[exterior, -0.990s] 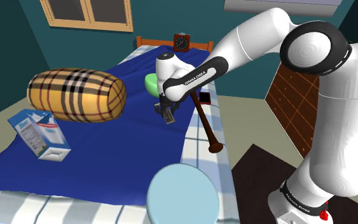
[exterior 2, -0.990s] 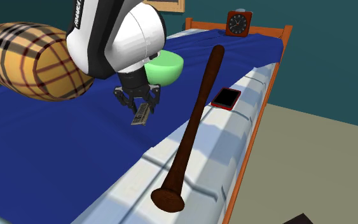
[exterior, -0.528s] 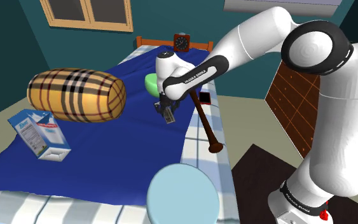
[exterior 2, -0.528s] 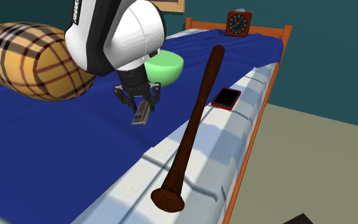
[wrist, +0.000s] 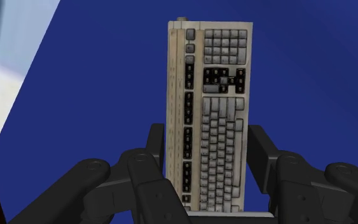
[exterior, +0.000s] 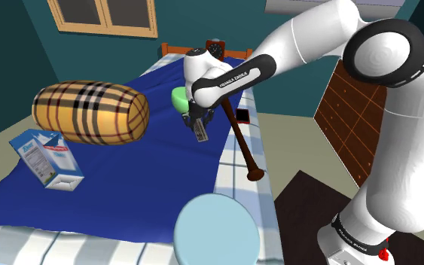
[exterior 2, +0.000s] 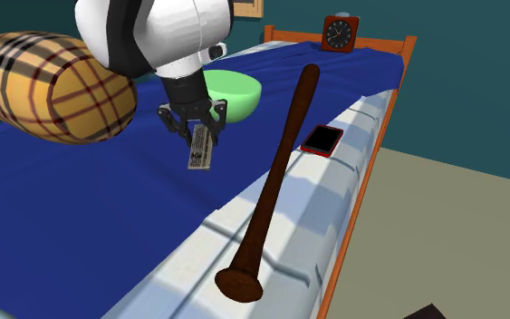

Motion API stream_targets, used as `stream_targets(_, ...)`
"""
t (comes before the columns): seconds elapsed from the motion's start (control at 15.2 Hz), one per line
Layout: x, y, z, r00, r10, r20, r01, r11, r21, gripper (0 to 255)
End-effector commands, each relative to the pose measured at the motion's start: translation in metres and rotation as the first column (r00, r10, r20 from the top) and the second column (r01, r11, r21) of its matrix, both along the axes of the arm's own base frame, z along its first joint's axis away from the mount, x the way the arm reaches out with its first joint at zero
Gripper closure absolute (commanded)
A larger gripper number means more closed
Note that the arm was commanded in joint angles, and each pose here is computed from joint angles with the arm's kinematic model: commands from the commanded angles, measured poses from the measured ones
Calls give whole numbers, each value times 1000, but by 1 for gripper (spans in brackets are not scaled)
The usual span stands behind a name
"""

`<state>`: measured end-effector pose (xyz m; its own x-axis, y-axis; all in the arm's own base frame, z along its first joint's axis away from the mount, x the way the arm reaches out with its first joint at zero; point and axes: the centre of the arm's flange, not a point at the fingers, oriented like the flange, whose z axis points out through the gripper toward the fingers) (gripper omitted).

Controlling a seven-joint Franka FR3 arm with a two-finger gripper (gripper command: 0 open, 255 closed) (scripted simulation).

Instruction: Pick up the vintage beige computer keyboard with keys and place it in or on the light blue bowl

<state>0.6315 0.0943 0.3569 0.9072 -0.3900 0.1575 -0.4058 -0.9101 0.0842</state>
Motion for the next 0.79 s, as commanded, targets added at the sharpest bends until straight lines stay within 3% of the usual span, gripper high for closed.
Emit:
stream_targets(0.0,0,-1,12,1000,0,0,0,1000,0,255)
stream_targets(0.73,0,-1,70,1000,0,0,0,1000,0,255)
